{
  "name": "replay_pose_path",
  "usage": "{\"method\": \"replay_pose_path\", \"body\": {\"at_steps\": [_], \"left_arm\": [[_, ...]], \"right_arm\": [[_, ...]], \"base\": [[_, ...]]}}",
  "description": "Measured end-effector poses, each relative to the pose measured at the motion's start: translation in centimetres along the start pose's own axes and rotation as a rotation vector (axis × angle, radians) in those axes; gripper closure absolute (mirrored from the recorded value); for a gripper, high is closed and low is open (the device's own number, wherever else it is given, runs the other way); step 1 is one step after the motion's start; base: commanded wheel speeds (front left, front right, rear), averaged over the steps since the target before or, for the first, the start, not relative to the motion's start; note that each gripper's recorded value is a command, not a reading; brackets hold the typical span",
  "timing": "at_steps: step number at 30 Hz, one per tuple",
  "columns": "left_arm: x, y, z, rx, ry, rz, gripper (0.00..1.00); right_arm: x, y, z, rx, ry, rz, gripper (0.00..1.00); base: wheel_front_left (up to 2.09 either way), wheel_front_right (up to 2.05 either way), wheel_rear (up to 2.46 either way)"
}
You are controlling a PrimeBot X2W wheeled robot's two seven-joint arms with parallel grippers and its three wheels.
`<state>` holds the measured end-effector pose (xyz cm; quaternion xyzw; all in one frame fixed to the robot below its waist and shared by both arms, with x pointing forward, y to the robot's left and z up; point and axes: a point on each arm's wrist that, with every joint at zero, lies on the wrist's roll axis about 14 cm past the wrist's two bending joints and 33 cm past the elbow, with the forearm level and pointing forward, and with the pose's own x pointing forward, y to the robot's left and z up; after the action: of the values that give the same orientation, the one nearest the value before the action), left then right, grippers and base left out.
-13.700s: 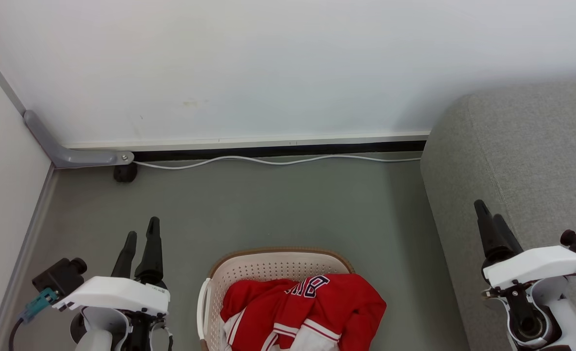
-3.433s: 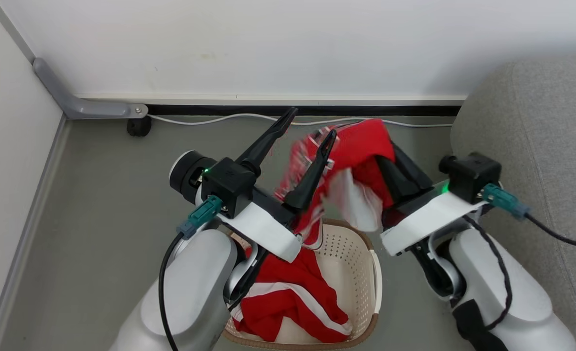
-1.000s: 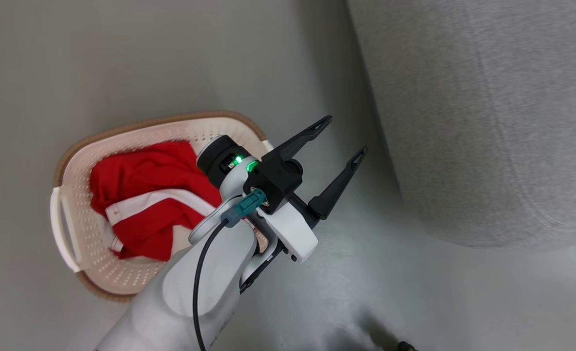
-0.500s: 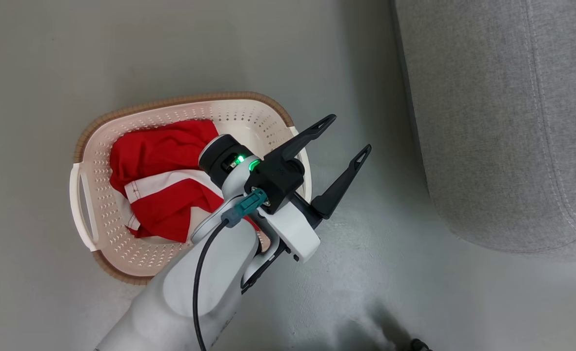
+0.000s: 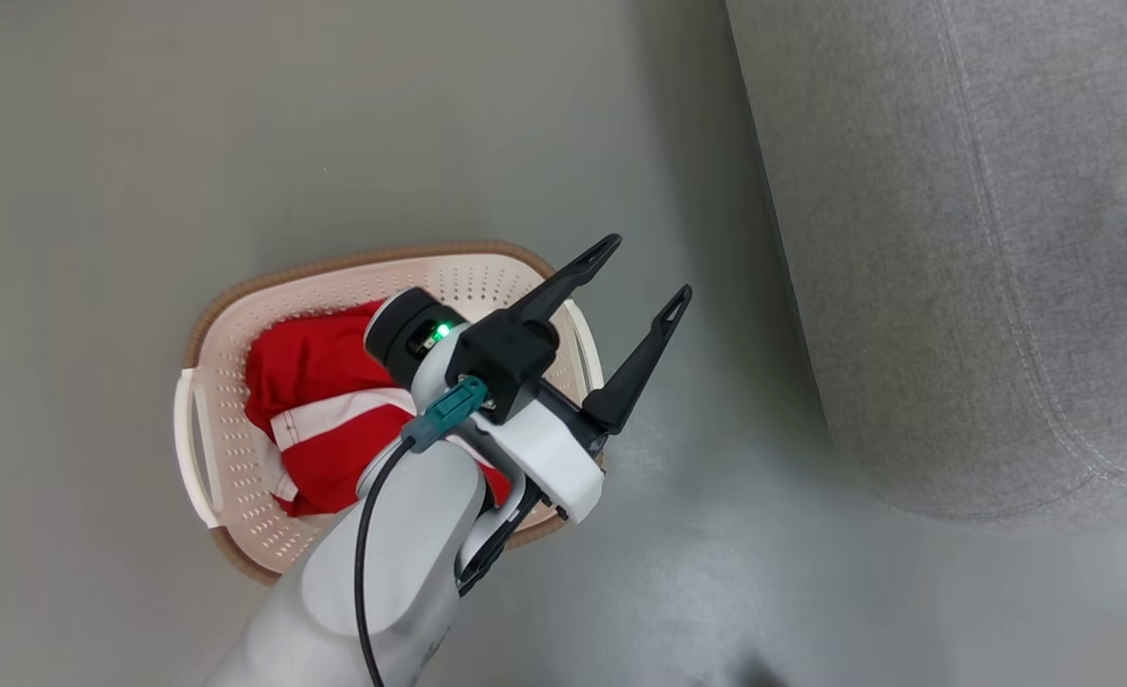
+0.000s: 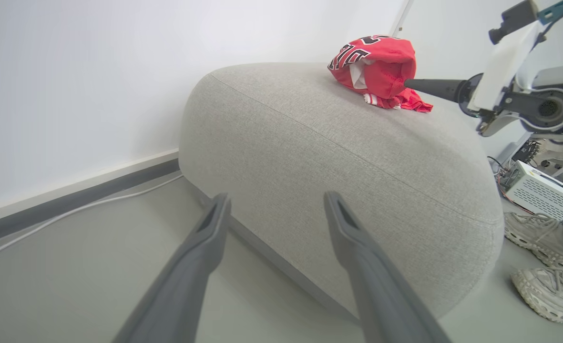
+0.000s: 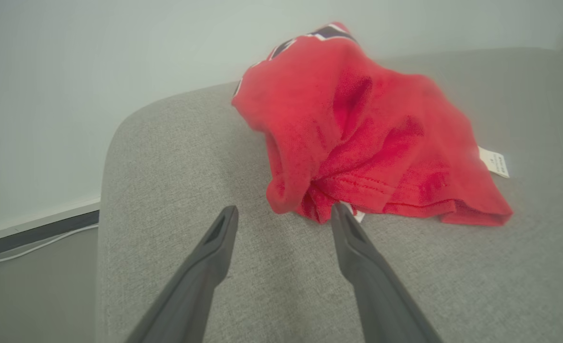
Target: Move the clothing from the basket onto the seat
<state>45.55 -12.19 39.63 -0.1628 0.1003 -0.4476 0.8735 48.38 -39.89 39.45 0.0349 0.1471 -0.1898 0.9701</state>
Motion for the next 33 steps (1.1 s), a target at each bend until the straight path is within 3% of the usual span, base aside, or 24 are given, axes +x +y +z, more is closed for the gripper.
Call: {"method": "replay_pose_path", "body": {"at_steps": [13, 23, 33], "left_arm": [[-5.8, 3.4, 4.9, 0.035, -0.085, 0.275, 0.0], [-14.6, 7.4, 9.5, 0.121, -0.183, 0.575, 0.0], [-22.2, 8.8, 11.5, 0.166, -0.241, 0.786, 0.0]], "right_arm": [[-3.3, 9.9, 5.8, 0.071, -0.172, 0.3, 0.0], [-7.7, 18.2, 9.0, 0.041, -0.271, 0.54, 0.0], [-12.1, 22.3, 9.9, 0.074, -0.317, 0.645, 0.0]], "base": [[0.0, 0.0, 0.0], [0.0, 0.0, 0.0], [0.0, 0.0, 0.0]]}}
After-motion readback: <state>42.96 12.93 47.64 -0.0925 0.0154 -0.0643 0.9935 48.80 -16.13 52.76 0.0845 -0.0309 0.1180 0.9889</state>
